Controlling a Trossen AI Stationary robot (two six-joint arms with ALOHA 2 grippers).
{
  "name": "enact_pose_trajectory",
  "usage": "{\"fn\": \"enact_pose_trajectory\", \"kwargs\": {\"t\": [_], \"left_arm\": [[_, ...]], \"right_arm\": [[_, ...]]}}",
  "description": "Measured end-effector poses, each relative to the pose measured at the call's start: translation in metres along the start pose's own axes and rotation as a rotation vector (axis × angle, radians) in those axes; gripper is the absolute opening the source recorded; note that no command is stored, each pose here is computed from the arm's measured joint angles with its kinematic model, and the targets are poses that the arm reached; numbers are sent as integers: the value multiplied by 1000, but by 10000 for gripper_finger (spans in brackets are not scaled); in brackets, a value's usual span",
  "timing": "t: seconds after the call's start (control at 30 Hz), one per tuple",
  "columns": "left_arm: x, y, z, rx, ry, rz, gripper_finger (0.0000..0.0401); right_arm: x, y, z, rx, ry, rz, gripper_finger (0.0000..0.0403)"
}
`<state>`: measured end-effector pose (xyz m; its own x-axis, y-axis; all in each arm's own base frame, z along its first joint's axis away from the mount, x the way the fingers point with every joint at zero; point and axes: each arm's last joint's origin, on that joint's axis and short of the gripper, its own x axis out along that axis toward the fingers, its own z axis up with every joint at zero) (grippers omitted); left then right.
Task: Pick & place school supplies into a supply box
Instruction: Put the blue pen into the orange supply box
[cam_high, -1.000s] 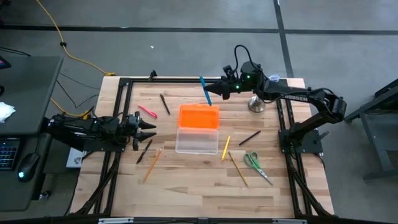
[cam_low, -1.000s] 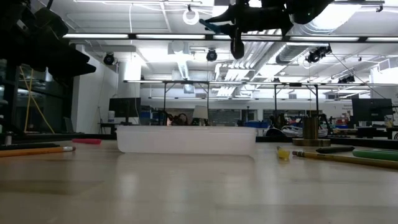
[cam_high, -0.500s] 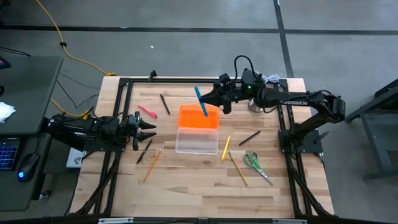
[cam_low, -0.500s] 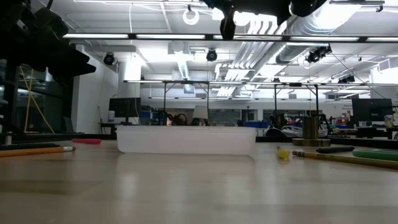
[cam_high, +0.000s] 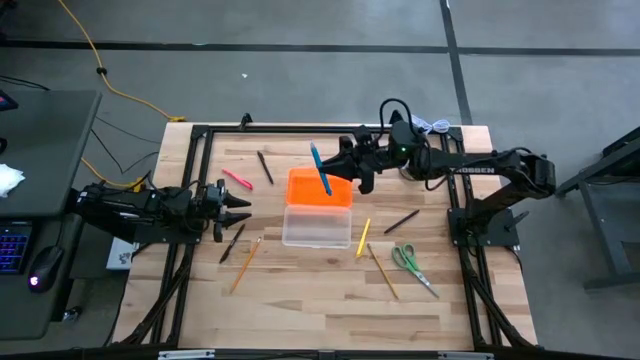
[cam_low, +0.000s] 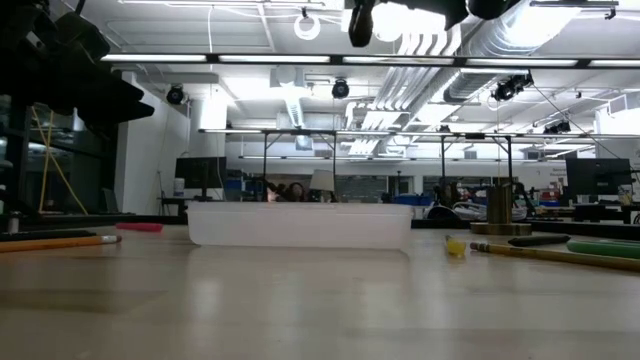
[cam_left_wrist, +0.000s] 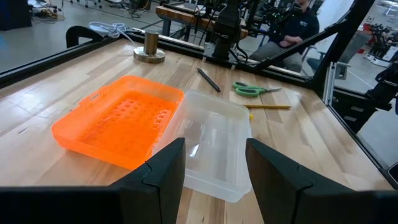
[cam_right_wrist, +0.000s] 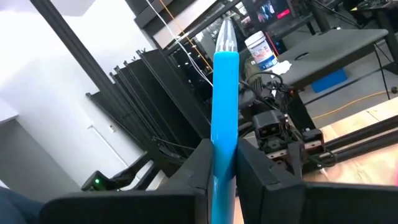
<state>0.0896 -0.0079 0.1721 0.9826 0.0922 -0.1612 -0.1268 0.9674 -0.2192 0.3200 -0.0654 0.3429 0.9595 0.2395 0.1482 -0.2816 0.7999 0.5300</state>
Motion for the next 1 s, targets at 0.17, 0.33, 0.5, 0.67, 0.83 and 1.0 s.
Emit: {"fn": "enact_pose_trajectory", "kwargs": {"t": [0.17, 0.33, 0.5, 0.67, 0.83, 1.0], "left_arm": [[0, 0, 0, 0, 0, 0, 200], [0, 0, 0, -4, 0, 0, 200], [0, 0, 0, -5, 0, 0, 200], [0, 0, 0, -11, -1, 1, 200], [0, 0, 0, -29, -1, 1, 200], [0, 0, 0, -29, -1, 1, 200]], "right_arm": [[0, 0, 0, -25, -11, -11, 26], [1, 2, -1, -39, -13, -9, 29], [7, 10, -8, -101, -13, -13, 26], [12, 17, -17, -161, -3, -57, 29], [16, 24, -25, -228, 0, -122, 26], [19, 28, -33, -273, 8, -189, 29]]}}
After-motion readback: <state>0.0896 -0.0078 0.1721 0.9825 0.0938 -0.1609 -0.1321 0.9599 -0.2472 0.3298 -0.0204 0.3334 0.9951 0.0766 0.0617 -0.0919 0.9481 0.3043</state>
